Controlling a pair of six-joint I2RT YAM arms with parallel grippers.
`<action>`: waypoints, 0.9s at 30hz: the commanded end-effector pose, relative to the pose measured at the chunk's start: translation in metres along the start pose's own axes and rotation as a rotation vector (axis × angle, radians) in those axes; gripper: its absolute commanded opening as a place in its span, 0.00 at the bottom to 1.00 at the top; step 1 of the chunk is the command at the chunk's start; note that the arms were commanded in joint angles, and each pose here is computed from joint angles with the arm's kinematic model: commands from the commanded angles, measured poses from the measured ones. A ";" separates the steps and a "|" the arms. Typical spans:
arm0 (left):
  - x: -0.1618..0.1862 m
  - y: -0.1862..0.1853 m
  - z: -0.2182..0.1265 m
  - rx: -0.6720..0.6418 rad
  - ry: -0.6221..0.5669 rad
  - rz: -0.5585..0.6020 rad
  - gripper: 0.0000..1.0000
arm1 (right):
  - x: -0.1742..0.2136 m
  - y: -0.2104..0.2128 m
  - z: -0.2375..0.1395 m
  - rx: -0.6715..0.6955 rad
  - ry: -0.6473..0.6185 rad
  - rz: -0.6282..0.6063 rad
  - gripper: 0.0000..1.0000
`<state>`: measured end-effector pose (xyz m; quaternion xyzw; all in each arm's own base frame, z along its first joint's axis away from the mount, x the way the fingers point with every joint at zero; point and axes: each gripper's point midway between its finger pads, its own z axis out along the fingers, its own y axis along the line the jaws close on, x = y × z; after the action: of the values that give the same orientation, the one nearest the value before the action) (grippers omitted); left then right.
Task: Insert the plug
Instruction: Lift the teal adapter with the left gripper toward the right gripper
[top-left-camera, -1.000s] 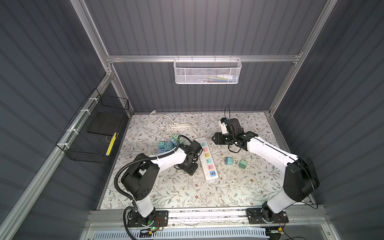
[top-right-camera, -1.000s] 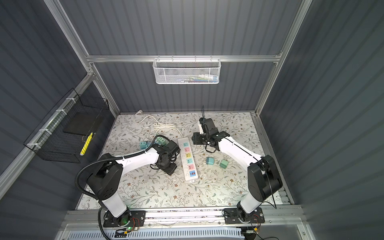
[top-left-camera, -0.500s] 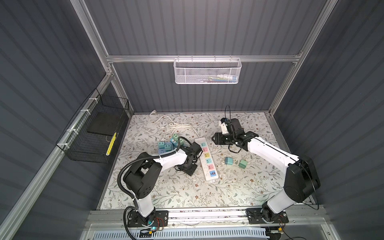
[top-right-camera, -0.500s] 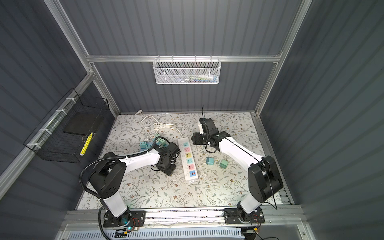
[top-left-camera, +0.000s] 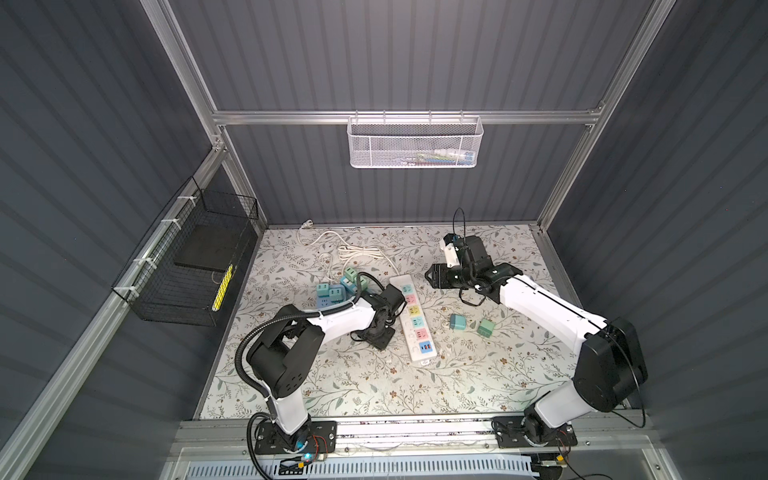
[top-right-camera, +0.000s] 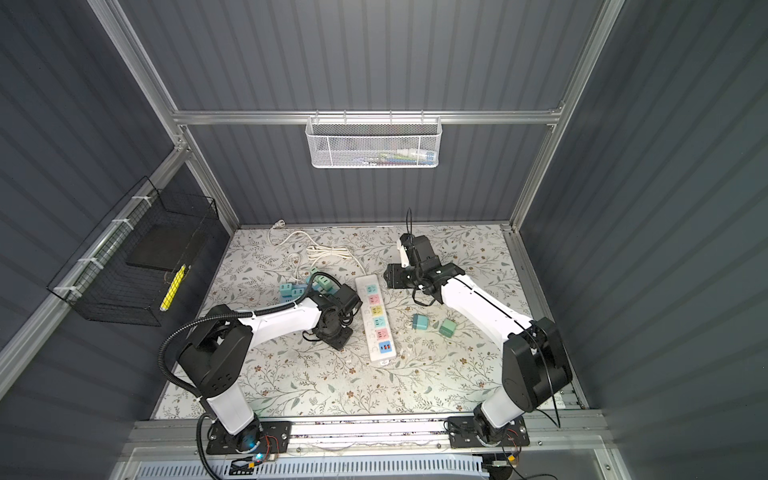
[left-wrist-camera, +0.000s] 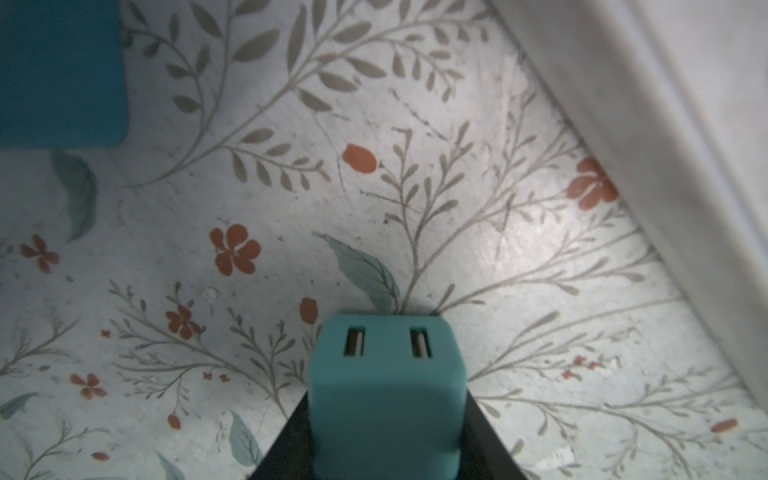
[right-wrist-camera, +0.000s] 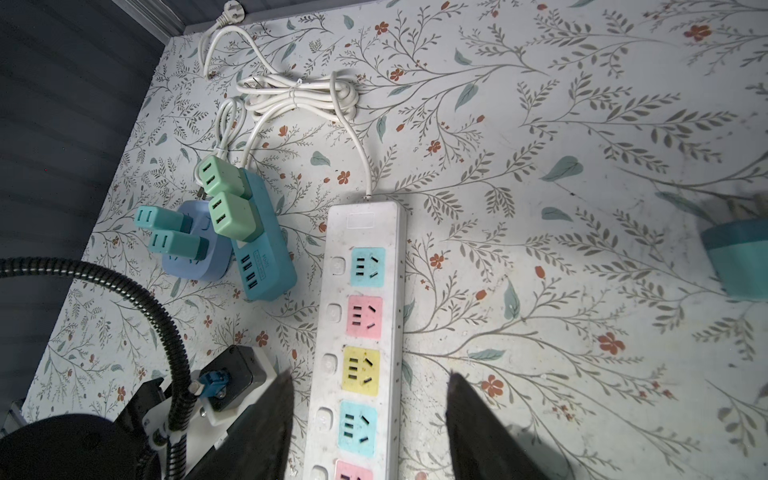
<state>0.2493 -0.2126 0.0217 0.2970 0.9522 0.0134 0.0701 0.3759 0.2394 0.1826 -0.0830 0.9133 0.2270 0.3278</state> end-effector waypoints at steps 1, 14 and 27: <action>-0.008 0.003 -0.018 0.008 -0.051 0.003 0.35 | 0.000 -0.002 -0.008 0.009 -0.001 -0.007 0.59; -0.103 -0.011 -0.157 0.127 -0.894 0.073 0.25 | 0.017 0.038 -0.022 -0.221 0.074 0.042 0.39; -0.118 -0.019 -0.169 0.113 -0.941 0.201 0.24 | 0.004 0.085 -0.032 -0.469 0.054 0.057 0.51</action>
<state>0.3055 -0.2855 0.1894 0.3500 0.8014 -0.1623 0.4570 0.3344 0.2875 0.2202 -0.1296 0.8649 0.3994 0.2751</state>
